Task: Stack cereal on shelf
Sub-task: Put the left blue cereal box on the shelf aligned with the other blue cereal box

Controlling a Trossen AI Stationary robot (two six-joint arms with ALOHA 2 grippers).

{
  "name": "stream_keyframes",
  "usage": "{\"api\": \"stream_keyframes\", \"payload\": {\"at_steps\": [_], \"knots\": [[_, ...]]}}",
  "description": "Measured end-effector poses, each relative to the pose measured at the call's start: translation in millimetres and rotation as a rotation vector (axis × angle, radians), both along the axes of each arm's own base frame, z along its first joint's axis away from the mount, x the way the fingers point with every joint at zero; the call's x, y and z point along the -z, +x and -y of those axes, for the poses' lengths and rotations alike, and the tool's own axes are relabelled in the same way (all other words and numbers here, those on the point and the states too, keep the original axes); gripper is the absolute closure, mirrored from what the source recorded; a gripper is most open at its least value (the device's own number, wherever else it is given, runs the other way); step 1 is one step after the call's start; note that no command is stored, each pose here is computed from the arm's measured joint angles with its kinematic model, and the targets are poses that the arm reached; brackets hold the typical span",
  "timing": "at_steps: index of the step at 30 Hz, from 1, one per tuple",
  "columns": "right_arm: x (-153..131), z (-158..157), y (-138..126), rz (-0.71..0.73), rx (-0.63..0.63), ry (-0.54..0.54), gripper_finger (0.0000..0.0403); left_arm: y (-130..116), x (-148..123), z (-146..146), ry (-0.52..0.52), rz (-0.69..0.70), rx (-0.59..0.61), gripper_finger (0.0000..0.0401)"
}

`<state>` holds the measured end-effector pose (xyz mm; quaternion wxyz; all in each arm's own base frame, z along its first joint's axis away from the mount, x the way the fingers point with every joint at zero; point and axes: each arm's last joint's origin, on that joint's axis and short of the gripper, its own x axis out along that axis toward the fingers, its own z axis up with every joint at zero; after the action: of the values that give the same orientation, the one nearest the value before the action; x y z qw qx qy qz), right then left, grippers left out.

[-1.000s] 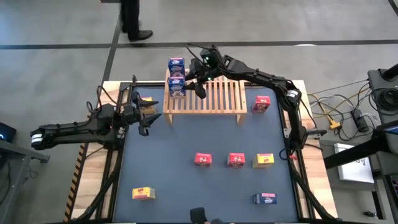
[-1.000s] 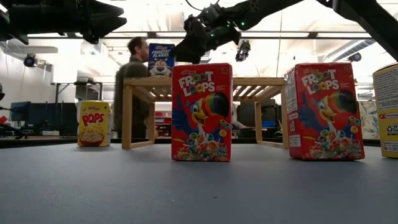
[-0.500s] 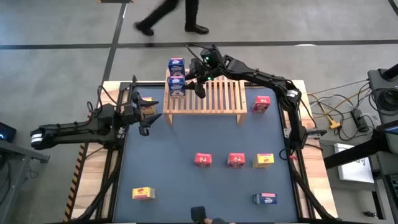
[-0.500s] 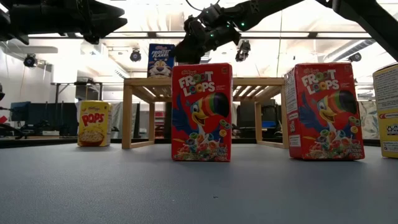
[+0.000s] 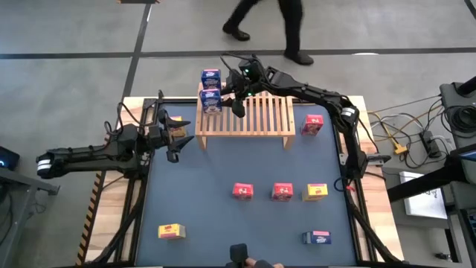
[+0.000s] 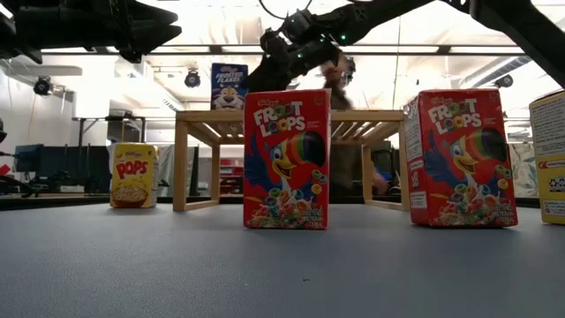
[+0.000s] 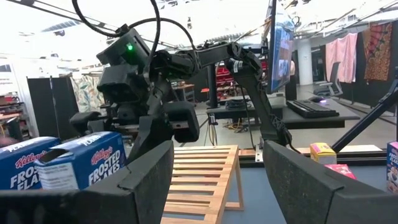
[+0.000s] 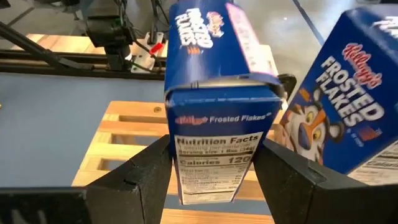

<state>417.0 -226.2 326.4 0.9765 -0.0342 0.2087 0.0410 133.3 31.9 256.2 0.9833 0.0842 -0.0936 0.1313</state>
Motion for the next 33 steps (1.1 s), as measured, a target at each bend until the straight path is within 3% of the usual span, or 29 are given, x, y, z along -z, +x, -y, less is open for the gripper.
{"api": "stream_keyframes", "payload": {"at_steps": [33], "knots": [[-3.5, -2.0, 1.6, -0.006, 0.082, 0.025, 0.0188, 0.0, -0.5, 0.0, 0.001, 0.005, 0.000, 0.0170]]}}
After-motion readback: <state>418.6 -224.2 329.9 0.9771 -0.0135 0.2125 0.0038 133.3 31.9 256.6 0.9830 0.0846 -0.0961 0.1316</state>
